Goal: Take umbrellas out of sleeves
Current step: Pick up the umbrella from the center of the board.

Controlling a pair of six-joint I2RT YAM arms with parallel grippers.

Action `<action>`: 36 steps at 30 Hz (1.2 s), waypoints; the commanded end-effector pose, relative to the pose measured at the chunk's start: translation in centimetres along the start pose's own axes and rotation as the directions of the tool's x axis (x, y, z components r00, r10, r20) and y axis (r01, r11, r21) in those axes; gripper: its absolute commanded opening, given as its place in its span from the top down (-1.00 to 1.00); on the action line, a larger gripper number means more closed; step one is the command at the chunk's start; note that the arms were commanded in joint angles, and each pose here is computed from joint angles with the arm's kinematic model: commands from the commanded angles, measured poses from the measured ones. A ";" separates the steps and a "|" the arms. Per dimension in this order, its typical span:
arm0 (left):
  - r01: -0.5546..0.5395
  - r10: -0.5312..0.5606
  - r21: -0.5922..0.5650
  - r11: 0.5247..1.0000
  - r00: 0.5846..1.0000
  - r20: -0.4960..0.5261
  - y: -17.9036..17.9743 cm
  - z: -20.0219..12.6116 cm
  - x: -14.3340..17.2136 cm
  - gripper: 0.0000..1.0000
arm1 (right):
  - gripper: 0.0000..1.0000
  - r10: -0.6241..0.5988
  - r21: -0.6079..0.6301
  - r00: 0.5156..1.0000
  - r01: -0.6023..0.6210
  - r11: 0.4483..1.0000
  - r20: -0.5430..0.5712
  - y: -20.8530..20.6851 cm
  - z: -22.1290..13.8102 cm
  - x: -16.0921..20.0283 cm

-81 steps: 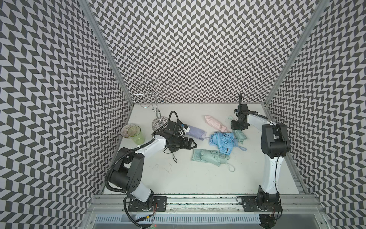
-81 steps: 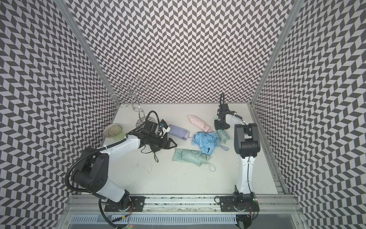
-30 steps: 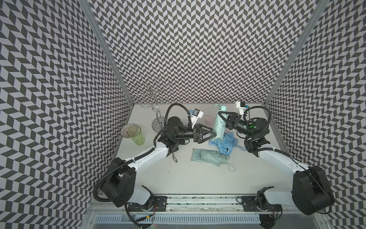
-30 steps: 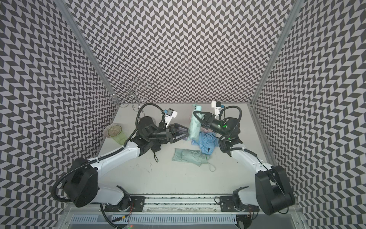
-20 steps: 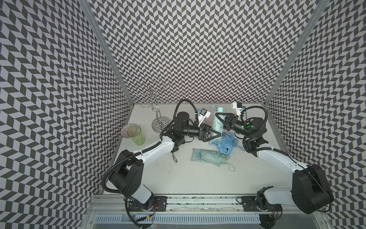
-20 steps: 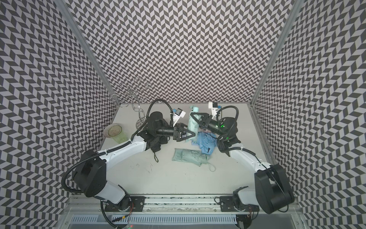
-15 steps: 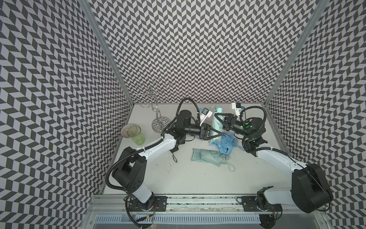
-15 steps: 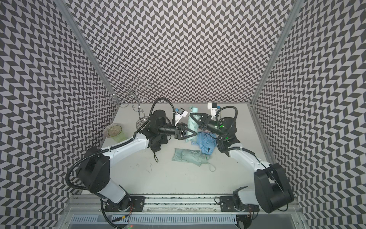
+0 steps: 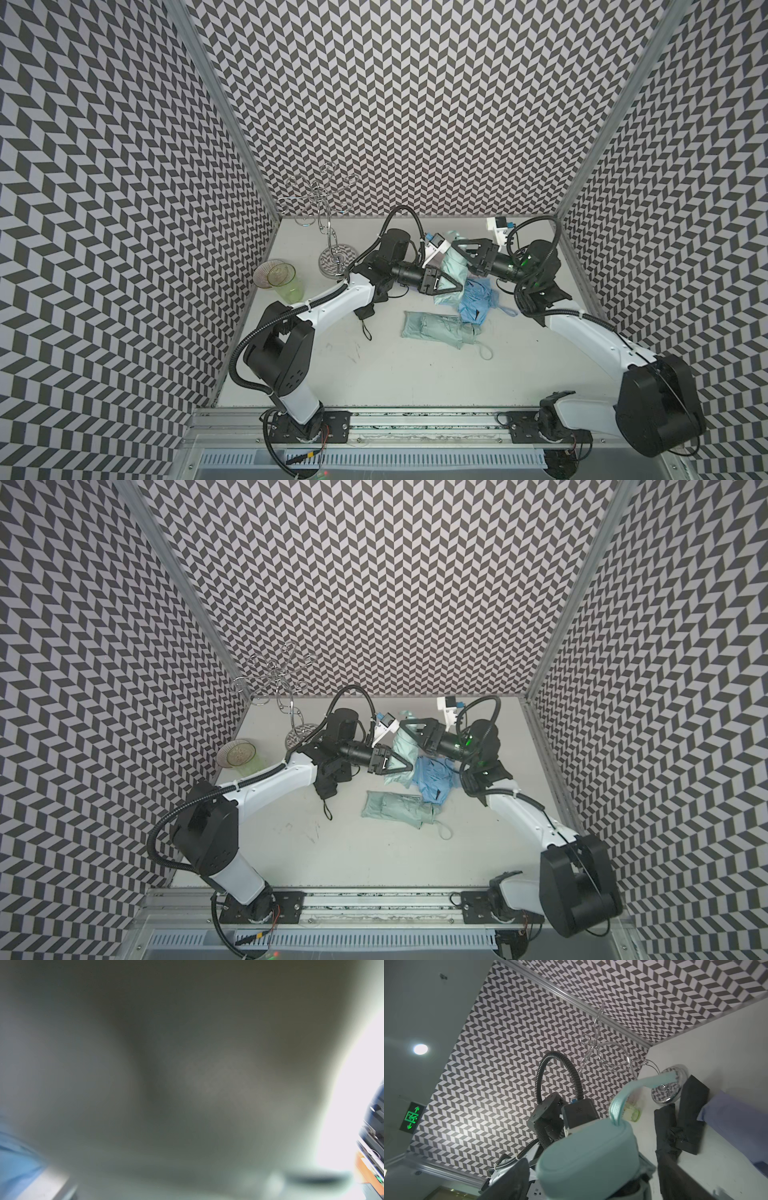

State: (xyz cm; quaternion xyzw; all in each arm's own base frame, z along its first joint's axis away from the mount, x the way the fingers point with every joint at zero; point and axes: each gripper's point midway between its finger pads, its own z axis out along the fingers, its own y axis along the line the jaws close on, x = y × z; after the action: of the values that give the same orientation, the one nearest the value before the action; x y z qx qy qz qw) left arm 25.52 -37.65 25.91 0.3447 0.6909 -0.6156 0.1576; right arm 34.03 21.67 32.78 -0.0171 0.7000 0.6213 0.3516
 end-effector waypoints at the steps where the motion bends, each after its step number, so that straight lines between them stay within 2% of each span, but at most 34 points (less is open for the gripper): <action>1: -0.077 0.081 0.083 0.994 0.996 -0.042 -2.2 -0.6 0.2 0.59 | -1.00 -0.174 0.071 0.983 0.178 0.982 -0.059 -0.4 -3.0 -1.2; 5: -0.043 0.054 0.138 0.990 0.996 -0.076 -3.0 -0.7 0.9 0.56 | -0.99 -0.221 -0.018 0.952 0.222 0.975 -0.210 -0.9 -3.4 -0.2; 7: -0.034 0.048 0.152 0.988 0.995 -0.090 -3.4 -0.8 1.0 0.55 | -0.99 -0.193 -0.058 0.943 0.184 0.981 -0.271 -1.5 -3.3 1.3; 12: -0.028 0.048 0.161 0.987 0.991 -0.122 -4.0 -1.0 1.5 0.54 | -1.00 -0.233 -0.175 0.919 0.185 0.967 -0.318 0.1 -2.5 3.9; 19: -0.025 0.047 0.166 0.986 0.991 -0.129 -4.2 -1.0 1.7 0.54 | -0.93 -0.264 -0.214 0.896 0.197 0.957 -0.356 1.2 -0.5 5.2; 26: -0.028 0.051 0.170 0.985 0.990 -0.129 -4.4 -1.0 1.7 0.54 | -0.51 -0.239 -0.214 0.896 0.168 0.962 -0.374 0.8 0.1 5.9; 30: -0.025 0.047 0.167 0.986 0.990 -0.129 -4.3 -1.0 1.9 0.53 | 0.08 -0.240 -0.221 0.894 0.165 0.961 -0.378 1.0 -0.2 5.9; 31: -0.025 0.047 0.167 0.986 0.991 -0.128 -4.2 -1.1 1.8 0.52 | 0.17 -0.237 -0.222 0.894 0.160 0.962 -0.380 0.9 -0.3 5.9; 33: -0.024 0.045 0.162 0.986 0.991 -0.126 -4.1 -1.1 1.8 0.43 | 0.45 -0.221 -0.215 0.897 0.147 0.966 -0.383 0.7 -0.4 6.0; 36: -0.020 0.038 0.151 0.988 0.992 -0.119 -3.6 -1.4 1.6 0.25 | 0.64 -0.178 -0.210 0.915 0.106 0.972 -0.361 0.5 -0.7 6.0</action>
State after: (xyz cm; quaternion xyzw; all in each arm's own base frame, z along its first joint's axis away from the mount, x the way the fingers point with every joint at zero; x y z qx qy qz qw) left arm 22.80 -35.76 25.52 0.3709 0.6856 -0.6210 0.0821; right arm 29.28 23.70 30.01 -0.2072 0.7057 0.6351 0.2360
